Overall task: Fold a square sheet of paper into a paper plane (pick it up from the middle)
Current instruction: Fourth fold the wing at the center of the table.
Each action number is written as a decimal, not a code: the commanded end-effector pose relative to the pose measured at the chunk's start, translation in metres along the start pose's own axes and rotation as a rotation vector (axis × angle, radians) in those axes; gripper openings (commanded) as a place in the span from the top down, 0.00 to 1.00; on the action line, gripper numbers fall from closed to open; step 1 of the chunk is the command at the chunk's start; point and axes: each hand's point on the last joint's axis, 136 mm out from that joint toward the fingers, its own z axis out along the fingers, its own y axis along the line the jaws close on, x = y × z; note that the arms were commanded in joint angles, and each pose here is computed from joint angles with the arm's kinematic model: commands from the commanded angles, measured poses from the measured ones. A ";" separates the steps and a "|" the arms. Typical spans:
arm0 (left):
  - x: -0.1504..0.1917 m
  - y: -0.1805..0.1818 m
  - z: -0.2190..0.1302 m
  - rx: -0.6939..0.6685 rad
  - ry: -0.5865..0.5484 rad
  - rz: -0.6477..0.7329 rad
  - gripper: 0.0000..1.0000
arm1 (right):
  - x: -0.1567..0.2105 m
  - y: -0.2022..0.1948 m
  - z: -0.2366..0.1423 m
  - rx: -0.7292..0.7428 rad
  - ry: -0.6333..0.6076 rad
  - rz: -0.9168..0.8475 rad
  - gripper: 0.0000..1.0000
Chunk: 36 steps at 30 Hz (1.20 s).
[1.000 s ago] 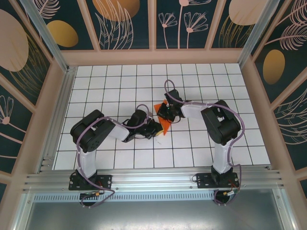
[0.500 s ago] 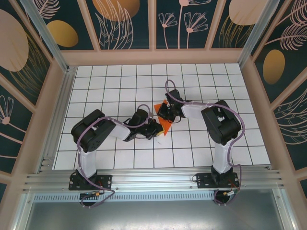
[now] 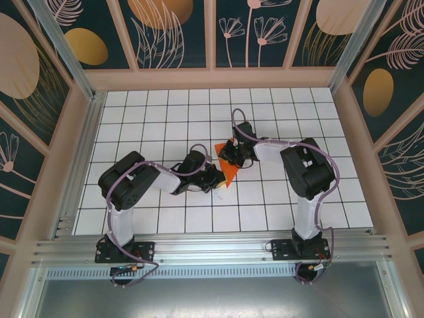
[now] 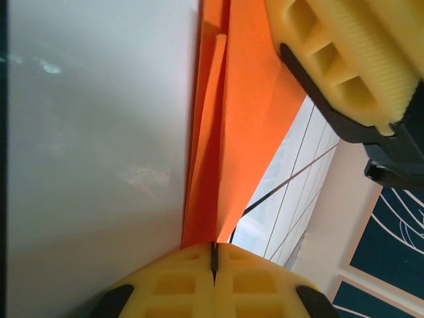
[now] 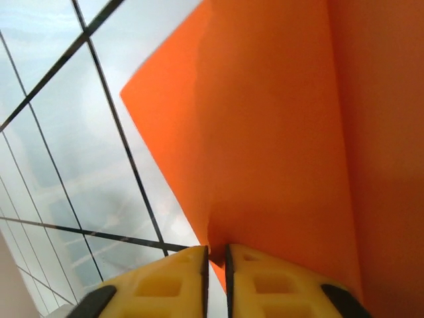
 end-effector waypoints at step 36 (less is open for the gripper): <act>0.004 0.033 0.005 -0.105 0.011 -0.080 1.00 | 0.025 -0.023 -0.019 -0.076 0.060 -0.184 0.85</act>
